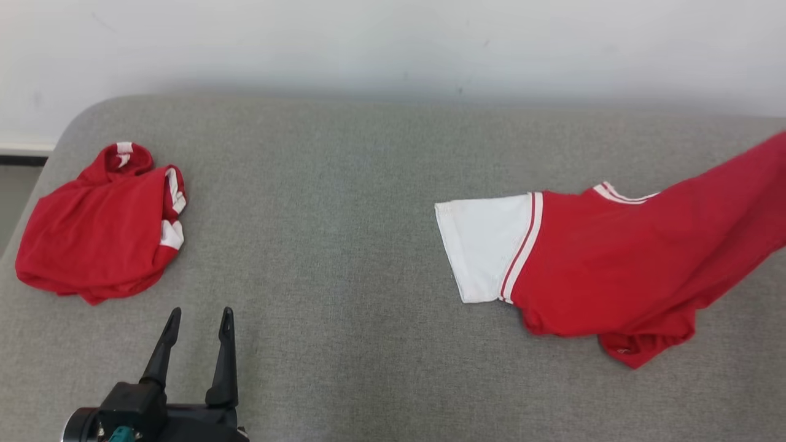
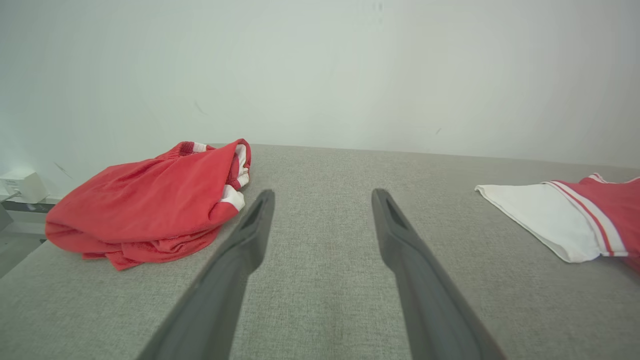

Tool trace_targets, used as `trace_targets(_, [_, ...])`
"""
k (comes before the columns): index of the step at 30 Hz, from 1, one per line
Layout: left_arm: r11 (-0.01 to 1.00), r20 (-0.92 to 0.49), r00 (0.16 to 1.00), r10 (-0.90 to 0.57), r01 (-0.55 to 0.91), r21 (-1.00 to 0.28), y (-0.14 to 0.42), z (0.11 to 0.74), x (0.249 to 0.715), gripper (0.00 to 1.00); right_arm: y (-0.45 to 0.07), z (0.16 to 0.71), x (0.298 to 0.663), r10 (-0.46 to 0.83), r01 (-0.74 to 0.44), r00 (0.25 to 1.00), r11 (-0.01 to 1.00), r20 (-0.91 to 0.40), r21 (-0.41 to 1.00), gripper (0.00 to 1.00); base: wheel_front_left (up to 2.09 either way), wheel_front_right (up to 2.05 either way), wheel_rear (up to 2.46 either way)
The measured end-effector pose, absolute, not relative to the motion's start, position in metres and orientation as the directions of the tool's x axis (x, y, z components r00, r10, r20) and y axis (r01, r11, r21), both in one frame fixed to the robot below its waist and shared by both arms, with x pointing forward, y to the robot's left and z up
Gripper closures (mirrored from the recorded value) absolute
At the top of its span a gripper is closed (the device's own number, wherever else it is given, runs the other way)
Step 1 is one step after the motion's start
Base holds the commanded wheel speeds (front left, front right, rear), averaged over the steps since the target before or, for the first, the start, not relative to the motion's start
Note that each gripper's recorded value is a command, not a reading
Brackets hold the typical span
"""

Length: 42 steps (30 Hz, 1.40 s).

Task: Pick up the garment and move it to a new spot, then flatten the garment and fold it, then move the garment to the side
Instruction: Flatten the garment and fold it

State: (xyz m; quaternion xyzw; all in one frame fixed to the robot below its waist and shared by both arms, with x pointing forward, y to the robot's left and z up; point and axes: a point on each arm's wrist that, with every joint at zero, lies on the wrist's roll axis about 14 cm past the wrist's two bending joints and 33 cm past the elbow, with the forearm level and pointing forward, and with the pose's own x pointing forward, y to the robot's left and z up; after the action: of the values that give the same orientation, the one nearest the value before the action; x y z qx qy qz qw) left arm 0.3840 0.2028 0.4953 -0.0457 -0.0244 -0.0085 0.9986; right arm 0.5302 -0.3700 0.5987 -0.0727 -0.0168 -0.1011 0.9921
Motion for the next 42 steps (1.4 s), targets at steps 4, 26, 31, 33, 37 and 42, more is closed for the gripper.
trace_targets(4, [0.995, 0.065, 0.998, -0.013, 0.02, -0.099, 0.202, 0.5, 0.378, 0.0, -0.31, 0.627, 0.54, -0.051, 0.069, 0.99, 0.988, 0.132, -0.14, 1.0, 0.0, 0.0, 0.0])
trace_targets(26, [0.992, 0.072, 0.997, 0.042, -0.033, -0.12, 0.212, 0.504, 0.355, 0.0, 0.084, 0.598, 0.452, 0.744, -0.756, 0.646, 0.655, 0.169, 0.008, 1.0, 0.0, 0.0, 0.0])
trace_targets(31, [0.99, 0.061, 0.995, 0.08, -0.072, -0.125, 0.223, 0.501, 0.348, 0.0, 0.122, 0.549, 0.418, 0.825, -0.828, 0.561, 0.559, 0.064, 0.05, 1.0, 0.0, 0.0, 0.0])
trace_targets(33, [0.988, 0.057, 0.994, 0.094, -0.086, -0.126, 0.227, 0.5, 0.346, 0.0, 0.126, 0.526, 0.409, 0.838, -0.836, 0.546, 0.543, 0.01, 0.078, 1.0, 0.0, 0.0, 0.0])
trace_targets(37, [0.986, 0.047, 0.992, 0.118, -0.111, -0.125, 0.234, 0.498, 0.343, 0.0, 0.138, 0.484, 0.379, 0.873, -0.861, 0.479, 0.487, -0.089, 0.15, 1.0, 0.0, 0.0, 0.0])
trace_targets(42, [0.984, 0.033, 0.991, 0.129, -0.124, -0.126, 0.237, 0.493, 0.343, 0.0, 0.143, 0.475, 0.368, 0.888, -0.866, 0.45, 0.46, -0.095, 0.195, 0.0, 0.0, 0.0, 0.0])
